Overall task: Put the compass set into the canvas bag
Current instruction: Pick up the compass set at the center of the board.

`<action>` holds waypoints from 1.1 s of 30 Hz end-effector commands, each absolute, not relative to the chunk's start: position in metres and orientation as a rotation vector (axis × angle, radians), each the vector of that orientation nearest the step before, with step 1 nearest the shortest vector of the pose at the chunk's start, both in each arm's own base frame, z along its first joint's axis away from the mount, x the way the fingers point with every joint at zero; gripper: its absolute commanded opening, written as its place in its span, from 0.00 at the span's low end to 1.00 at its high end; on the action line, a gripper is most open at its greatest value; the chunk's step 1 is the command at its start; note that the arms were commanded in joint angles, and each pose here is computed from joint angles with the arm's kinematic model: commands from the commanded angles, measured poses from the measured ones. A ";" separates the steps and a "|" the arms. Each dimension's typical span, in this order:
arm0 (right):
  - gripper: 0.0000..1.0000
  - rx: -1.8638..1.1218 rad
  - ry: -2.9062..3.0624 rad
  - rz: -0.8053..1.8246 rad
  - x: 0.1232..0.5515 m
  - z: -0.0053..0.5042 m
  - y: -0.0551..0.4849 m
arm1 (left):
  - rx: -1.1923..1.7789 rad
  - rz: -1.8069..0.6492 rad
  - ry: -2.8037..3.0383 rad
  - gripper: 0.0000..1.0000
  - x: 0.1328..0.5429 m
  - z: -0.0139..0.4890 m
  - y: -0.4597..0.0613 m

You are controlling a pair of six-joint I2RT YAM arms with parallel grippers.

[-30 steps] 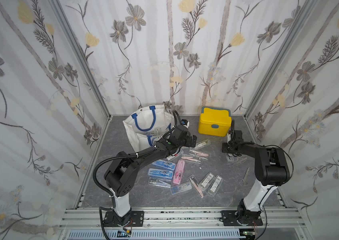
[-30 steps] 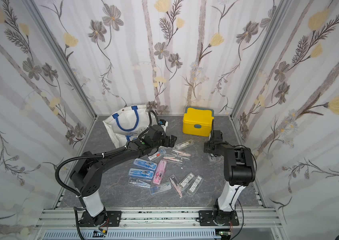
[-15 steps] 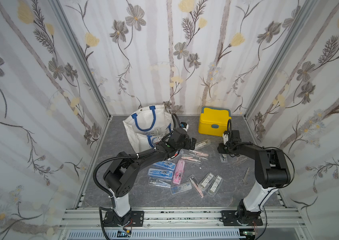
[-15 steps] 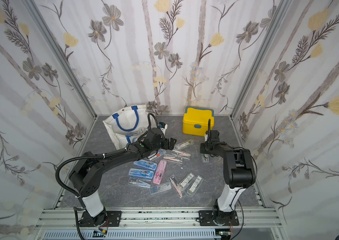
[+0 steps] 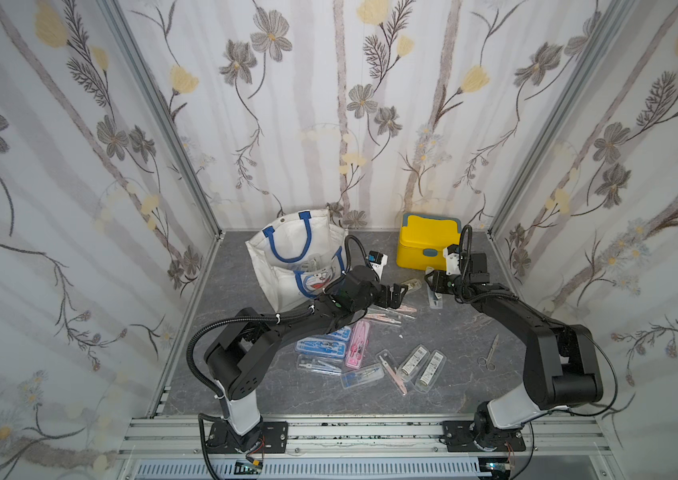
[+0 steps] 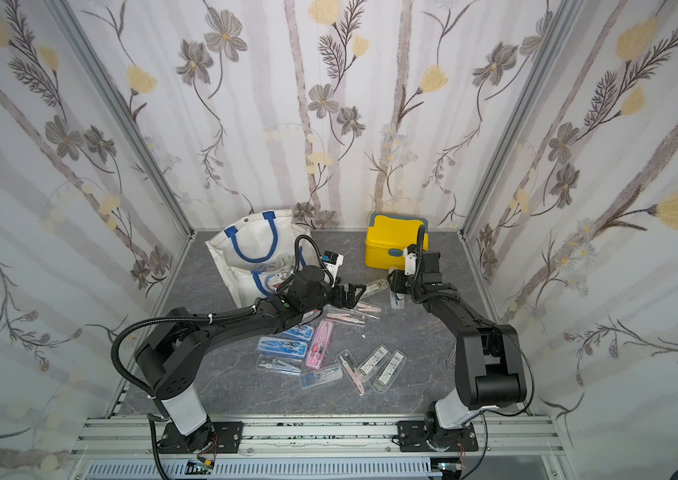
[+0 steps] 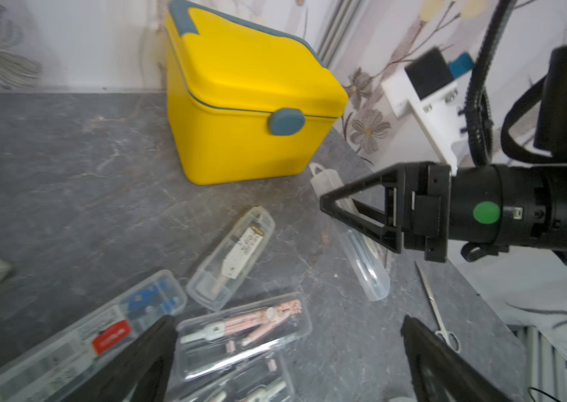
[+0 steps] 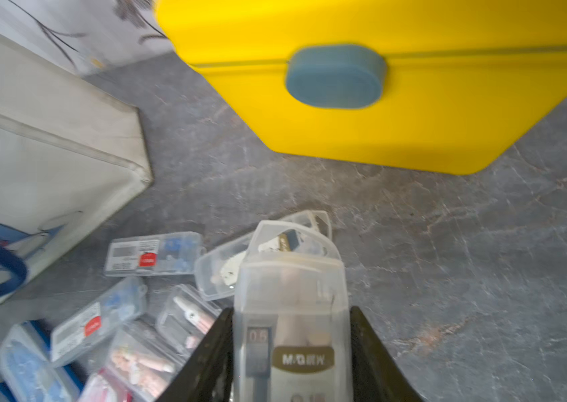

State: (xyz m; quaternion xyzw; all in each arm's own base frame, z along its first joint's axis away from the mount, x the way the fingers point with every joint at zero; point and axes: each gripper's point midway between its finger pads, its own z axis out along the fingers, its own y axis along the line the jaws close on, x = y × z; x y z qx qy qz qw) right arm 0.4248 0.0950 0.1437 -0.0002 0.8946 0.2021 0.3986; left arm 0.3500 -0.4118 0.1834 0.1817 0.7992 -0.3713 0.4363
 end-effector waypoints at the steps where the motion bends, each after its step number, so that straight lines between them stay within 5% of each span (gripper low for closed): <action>1: 0.46 0.032 2.131 0.626 0.429 0.180 0.110 | 0.438 -1.018 1.907 1.00 0.346 0.201 -0.433; 14: 0.46 0.053 1.971 0.718 0.409 0.226 0.118 | 0.417 -1.201 1.761 0.99 0.335 0.224 -0.473; 28: 0.47 0.056 1.923 0.727 0.398 0.235 0.116 | 0.428 -1.270 1.792 0.58 0.329 0.211 -0.501; 33: 0.47 0.054 1.912 0.728 0.396 0.238 0.116 | 0.435 -1.282 1.770 0.55 0.326 0.217 -0.502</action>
